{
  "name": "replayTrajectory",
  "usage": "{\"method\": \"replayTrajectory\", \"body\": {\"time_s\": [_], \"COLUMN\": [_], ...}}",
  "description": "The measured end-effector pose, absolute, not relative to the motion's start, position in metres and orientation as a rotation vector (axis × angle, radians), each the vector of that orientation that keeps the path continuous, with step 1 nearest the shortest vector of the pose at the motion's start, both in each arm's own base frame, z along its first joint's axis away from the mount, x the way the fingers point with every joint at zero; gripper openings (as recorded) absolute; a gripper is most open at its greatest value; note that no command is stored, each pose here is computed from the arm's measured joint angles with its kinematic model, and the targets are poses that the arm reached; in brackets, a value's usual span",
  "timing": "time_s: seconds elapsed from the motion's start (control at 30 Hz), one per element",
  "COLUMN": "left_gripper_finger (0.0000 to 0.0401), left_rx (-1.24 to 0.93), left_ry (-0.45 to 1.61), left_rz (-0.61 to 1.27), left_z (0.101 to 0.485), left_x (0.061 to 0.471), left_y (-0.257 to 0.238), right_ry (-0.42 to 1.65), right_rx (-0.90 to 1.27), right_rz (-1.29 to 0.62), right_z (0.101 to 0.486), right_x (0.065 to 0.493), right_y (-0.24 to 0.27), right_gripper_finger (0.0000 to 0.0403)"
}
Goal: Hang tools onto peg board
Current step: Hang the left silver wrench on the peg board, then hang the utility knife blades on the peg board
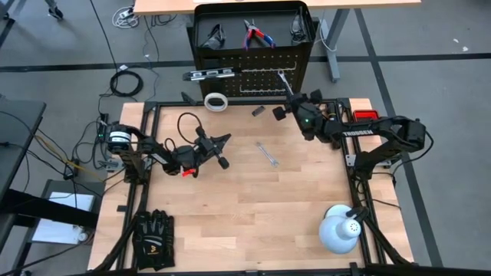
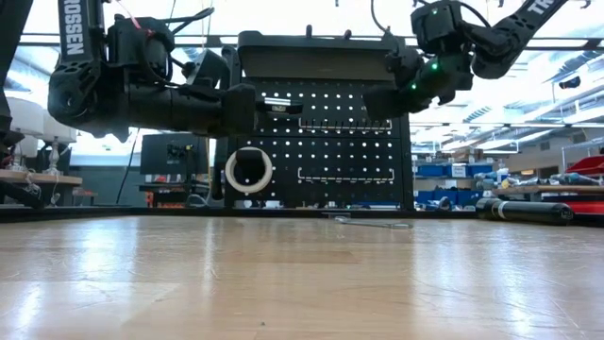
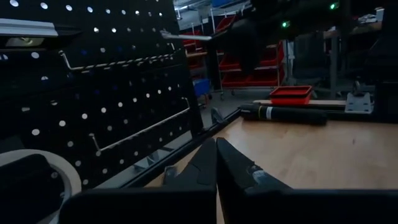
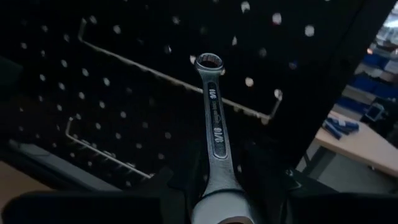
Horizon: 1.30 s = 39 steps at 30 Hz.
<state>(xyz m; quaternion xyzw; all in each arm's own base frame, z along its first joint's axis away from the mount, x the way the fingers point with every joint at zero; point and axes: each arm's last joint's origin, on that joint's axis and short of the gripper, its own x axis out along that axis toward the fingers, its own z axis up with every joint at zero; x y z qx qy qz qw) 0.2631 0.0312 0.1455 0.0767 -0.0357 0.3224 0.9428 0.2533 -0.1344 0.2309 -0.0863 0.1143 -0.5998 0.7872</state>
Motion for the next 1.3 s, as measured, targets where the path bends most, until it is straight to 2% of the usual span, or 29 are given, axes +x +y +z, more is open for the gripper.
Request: {"method": "replayTrajectory", "body": {"time_s": [0.27, 0.73, 1.13, 1.3], "left_gripper_finger": [0.0, 0.0, 0.0, 0.0], "left_rx": [0.156, 0.156, 0.157, 0.161], "left_ry": [-0.073, -0.072, -0.07, -0.052], "left_rz": [0.658, 0.657, 0.657, 0.657], "left_z": [0.146, 0.145, 0.145, 0.144], "left_x": [0.263, 0.263, 0.263, 0.263], "left_y": [0.031, 0.031, 0.031, 0.031], "right_ry": [0.335, 0.335, 0.381, 0.428], "right_rx": [-0.107, -0.071, -0.034, 0.041], "right_rz": [-1.321, -1.315, -1.225, -1.12], "right_z": [0.217, 0.215, 0.21, 0.202], "right_x": [0.246, 0.24, 0.238, 0.239], "right_y": [-0.143, -0.154, -0.158, -0.154], "right_gripper_finger": [0.0114, 0.0118, 0.0165, 0.019]}}
